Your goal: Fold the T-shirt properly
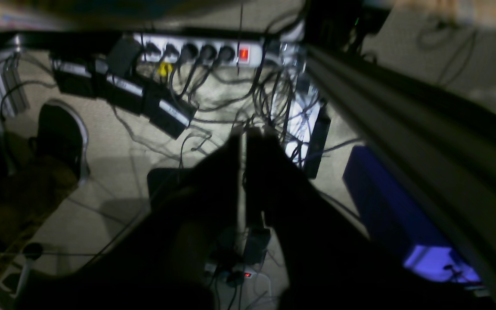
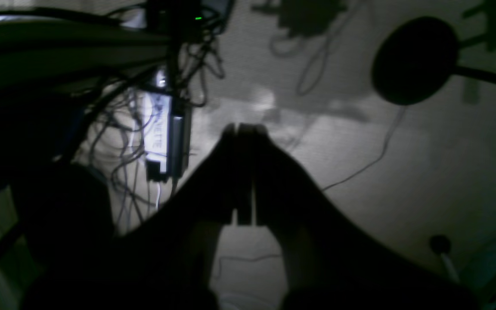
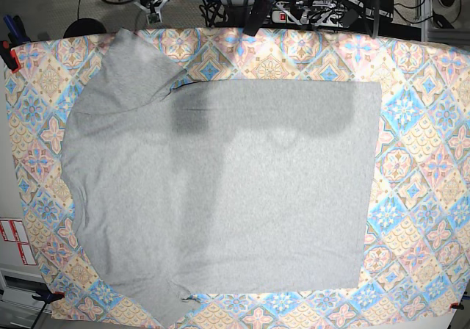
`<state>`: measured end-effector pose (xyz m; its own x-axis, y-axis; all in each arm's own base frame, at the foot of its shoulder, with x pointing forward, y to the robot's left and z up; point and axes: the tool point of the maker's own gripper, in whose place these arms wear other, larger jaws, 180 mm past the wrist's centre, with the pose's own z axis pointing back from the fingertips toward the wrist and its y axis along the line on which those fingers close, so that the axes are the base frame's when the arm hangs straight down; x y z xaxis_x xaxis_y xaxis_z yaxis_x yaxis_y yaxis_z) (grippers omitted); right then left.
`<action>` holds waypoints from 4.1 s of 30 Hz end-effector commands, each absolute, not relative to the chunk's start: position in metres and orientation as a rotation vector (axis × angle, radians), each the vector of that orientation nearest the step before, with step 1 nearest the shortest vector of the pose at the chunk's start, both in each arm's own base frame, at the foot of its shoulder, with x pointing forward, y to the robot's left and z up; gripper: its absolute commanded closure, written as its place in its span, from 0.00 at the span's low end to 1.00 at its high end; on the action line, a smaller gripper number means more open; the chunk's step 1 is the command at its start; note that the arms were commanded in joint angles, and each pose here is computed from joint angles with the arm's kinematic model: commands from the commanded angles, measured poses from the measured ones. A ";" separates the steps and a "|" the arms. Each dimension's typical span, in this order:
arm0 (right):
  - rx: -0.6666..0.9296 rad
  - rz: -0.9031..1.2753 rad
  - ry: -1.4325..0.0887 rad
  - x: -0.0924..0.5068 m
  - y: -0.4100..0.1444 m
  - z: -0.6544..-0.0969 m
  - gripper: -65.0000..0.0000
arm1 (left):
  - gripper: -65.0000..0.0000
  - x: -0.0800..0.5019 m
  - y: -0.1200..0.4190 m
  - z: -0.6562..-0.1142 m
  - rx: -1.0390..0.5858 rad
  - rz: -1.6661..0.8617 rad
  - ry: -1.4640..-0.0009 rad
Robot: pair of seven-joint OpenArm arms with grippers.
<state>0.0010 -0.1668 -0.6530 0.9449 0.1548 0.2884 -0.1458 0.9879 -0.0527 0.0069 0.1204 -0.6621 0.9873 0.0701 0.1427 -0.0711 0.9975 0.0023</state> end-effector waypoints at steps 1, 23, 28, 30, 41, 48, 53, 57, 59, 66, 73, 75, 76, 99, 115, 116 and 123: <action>-0.030 0.159 -0.319 0.006 -0.167 -0.652 1.00 | 1.00 -0.010 0.123 -0.662 0.016 0.079 -0.112; 0.031 -0.070 -0.316 -0.016 -0.158 -0.647 1.00 | 1.00 -0.044 0.130 -0.662 0.026 0.063 0.006; 0.031 -0.069 -0.310 -0.018 -0.158 -0.647 0.99 | 1.00 -0.045 0.131 -0.662 0.026 0.058 0.007; 0.032 -0.069 -0.302 -0.020 -0.157 -0.647 0.99 | 1.00 -0.044 0.131 -0.662 0.026 0.057 0.006; 0.034 -0.069 -0.241 -0.024 -0.156 -0.651 0.99 | 1.00 -0.045 0.128 -0.662 0.021 0.058 0.006; 0.032 -0.065 -0.191 -0.058 -0.157 -0.649 0.99 | 1.00 -0.066 0.154 -0.659 0.060 0.048 0.026; 0.020 -0.071 -0.133 -0.098 -0.163 -0.643 1.00 | 1.00 -0.080 0.181 -0.649 0.100 0.029 -0.014; -0.020 -0.054 -0.100 -0.123 -0.190 -0.636 1.00 | 1.00 -0.090 0.201 -0.637 0.128 0.011 -0.047; -0.026 -0.051 -0.116 -0.135 -0.193 -0.631 1.00 | 1.00 -0.095 0.212 -0.630 0.143 -0.001 -0.063; -0.068 -0.002 -0.246 -0.139 -0.227 -0.603 1.00 | 1.00 -0.093 0.227 -0.598 0.158 -0.057 -0.165; -0.207 -0.086 -0.449 -0.105 -0.278 -0.553 1.00 | 1.00 -0.062 0.218 -0.551 0.136 -0.107 -0.331; -0.233 -0.081 -0.507 -0.092 -0.288 -0.537 1.00 | 1.00 -0.055 0.212 -0.535 0.124 -0.118 -0.375; -0.241 -0.073 -0.538 -0.084 -0.291 -0.528 1.00 | 1.00 -0.048 0.208 -0.526 0.117 -0.122 -0.402; -0.238 0.083 -0.851 0.055 -0.272 -0.404 1.00 | 0.76 0.090 0.198 -0.420 -0.013 0.144 -0.787; -0.158 0.095 -0.837 0.080 -0.238 -0.405 1.00 | 0.67 0.161 0.233 -0.446 -0.353 0.721 -0.617; -0.158 0.095 -0.837 0.080 -0.238 -0.405 1.00 | 0.67 0.160 0.235 -0.451 -0.351 0.733 -0.606; -0.158 0.095 -0.837 0.080 -0.238 -0.405 1.00 | 0.67 0.164 0.241 -0.476 -0.346 0.792 -0.562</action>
<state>0.0781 -0.2357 -0.4121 0.6850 0.1359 0.7158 -0.0204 0.9856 -0.1676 0.1692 0.2391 -0.4741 0.5605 0.7507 0.3498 -0.5618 0.6549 -0.5055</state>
